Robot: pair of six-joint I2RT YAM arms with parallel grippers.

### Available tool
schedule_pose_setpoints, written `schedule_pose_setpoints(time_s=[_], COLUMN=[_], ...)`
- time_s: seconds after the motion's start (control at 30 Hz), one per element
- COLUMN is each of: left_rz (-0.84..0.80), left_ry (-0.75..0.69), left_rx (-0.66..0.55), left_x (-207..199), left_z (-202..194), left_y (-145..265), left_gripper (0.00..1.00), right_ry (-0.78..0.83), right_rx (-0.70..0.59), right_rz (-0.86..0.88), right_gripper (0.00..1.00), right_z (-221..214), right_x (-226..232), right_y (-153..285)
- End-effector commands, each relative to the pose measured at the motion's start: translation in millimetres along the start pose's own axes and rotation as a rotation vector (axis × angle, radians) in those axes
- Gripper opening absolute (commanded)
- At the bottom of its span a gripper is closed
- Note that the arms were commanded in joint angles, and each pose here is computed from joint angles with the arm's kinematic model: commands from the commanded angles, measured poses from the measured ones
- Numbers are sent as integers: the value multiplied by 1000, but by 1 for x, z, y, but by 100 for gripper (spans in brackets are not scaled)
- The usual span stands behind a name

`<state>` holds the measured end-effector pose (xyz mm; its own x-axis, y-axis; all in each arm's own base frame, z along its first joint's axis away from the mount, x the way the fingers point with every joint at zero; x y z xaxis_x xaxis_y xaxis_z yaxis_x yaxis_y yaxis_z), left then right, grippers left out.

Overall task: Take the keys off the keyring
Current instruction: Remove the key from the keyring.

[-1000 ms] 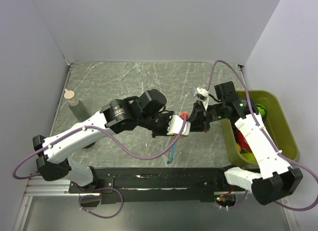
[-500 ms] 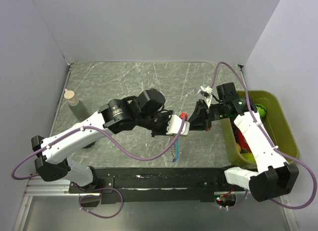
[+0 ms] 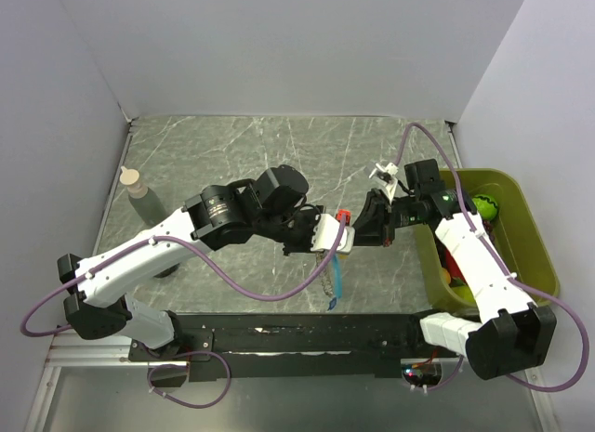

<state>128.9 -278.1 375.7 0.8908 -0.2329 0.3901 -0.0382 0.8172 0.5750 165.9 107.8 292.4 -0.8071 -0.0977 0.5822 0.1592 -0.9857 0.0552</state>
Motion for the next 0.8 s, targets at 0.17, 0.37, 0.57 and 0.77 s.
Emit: schedule_pose_setpoints(time_s=[0.17,0.37,0.57,0.77], left_rz=[5,7,3,-6], left_ry=[-24,-19,-17,-17], left_rx=[-99,-100,-104,-110], left_x=[-2,0,0,0], left_z=[22,24,25,26], left_y=[27,25,26,25], left_gripper=[1,1,1,1], right_ry=[102,154,181,221], right_rx=[-42,-31,-3,20], right_rz=[41,38,-35,-83], right_gripper=[0,0,0,0], right_z=[7,6,7,8], right_x=[12,21,20,23], right_y=[3,2,4,6])
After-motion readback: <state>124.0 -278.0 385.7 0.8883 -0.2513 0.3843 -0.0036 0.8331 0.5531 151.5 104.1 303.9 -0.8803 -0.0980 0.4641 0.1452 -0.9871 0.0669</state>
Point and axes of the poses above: each gripper's point midway between its finger pads, its own y axis back along the fingers, its own x axis along the line the jaws close on, z = x × y, the point moved 10 cm from there along y, back along the fingers, and after that the axes turned 7 degrees about -y, right-handed, at the moved point
